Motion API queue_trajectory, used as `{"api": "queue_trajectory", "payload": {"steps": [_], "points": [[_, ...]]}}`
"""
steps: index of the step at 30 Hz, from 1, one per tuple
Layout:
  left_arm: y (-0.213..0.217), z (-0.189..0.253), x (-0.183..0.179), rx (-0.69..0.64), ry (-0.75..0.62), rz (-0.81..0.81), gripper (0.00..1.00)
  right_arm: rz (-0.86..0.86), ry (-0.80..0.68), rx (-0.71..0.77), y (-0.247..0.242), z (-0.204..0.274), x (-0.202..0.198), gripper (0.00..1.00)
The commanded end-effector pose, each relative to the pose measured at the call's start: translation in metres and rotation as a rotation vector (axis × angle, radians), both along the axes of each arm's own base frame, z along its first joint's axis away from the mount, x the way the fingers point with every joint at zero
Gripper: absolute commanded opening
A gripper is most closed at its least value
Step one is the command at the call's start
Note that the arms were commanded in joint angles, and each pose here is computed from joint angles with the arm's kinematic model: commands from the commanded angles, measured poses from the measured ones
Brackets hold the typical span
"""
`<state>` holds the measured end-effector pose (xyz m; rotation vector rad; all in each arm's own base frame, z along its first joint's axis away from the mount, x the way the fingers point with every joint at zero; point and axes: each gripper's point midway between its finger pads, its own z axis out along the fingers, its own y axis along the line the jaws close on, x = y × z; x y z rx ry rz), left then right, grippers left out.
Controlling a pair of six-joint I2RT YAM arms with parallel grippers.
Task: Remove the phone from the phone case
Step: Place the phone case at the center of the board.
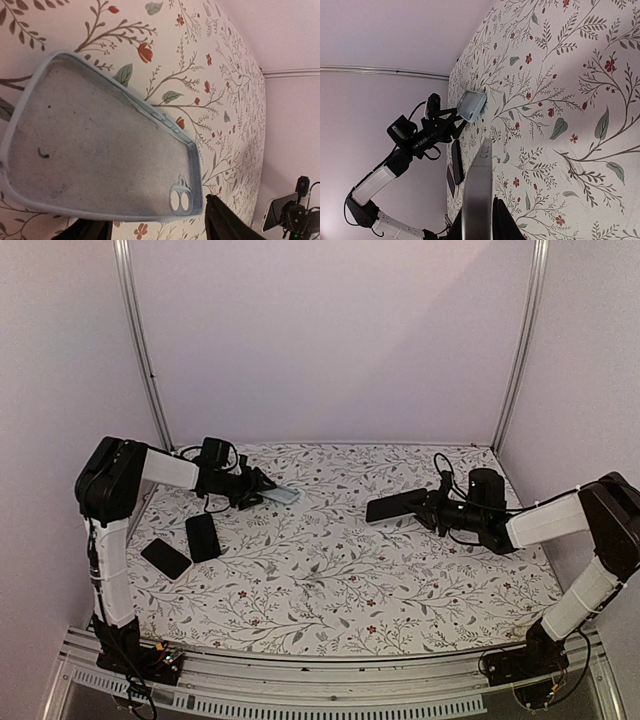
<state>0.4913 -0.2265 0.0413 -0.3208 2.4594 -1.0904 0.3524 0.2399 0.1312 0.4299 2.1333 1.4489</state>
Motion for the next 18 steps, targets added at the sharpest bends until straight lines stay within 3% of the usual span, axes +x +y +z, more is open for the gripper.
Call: {"api": "queue_trajectory", "payload": {"steps": [1,18], "points": [[0.018,0.026,0.004,0.079,-0.074,0.026,0.65,0.007,-0.041,-0.018,-0.001,0.008,0.016,0.11],[0.019,0.076,-0.036,0.031,-0.165,-0.011,0.71,0.09,0.062,-0.016,-0.007,-0.026,0.06,0.13]]}}
